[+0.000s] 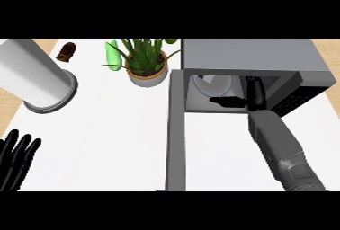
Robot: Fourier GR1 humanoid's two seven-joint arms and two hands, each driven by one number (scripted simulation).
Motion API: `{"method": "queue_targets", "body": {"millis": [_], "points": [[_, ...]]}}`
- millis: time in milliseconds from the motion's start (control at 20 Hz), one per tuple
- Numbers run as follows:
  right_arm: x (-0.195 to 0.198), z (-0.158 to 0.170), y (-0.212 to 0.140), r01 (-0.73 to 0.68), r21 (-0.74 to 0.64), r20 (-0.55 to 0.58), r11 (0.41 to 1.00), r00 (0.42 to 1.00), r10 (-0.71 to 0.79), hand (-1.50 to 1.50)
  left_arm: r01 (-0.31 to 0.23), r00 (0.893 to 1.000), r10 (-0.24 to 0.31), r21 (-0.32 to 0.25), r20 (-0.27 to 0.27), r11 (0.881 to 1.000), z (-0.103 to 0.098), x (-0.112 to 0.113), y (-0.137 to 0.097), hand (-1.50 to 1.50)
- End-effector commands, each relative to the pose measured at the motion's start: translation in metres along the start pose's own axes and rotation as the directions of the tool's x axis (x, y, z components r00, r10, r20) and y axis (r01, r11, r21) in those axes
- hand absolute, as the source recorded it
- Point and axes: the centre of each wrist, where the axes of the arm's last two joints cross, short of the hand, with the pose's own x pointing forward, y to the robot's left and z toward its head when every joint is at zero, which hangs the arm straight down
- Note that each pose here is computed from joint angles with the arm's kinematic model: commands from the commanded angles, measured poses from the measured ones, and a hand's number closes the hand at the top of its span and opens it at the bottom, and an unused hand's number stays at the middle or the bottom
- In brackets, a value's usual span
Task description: Pick up the milk, place it into the microwave and close the microwave
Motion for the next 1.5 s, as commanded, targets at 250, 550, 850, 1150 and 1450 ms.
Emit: {"method": "queue_targets", "body": {"millis": [250, 550, 850, 1150, 1450], "points": [[-0.052, 0.083, -0.010, 0.117, -0.022, -0.115, 0.993, 0.986, -0.118, -1.50, -0.004, 1.000, 0.004, -0.027, -0.022, 1.000, 0.003, -0.001, 0.011, -1.50], [-0.063, 0.131, -0.001, 0.187, -0.035, -0.126, 0.982, 0.974, -0.190, -1.50, -0.044, 0.999, 0.041, -0.150, -0.024, 0.988, -0.018, -0.009, -0.014, -1.50], [-0.068, 0.186, 0.000, 0.316, -0.015, -0.117, 0.949, 0.942, -0.315, -1.50, -0.059, 0.996, 0.037, -0.311, -0.075, 0.949, -0.023, -0.020, -0.018, 1.50], [-0.053, 0.232, -0.018, 0.367, -0.003, -0.055, 0.930, 0.929, -0.367, -1.50, -0.049, 0.998, 0.032, -0.348, -0.053, 0.936, -0.054, -0.030, -0.040, 1.50], [-0.034, 0.257, -0.062, 0.363, 0.002, -0.053, 0.932, 0.931, -0.362, -1.50, -0.027, 0.998, -0.001, -0.427, -0.065, 0.904, -0.072, -0.038, -0.053, 1.50]]}}
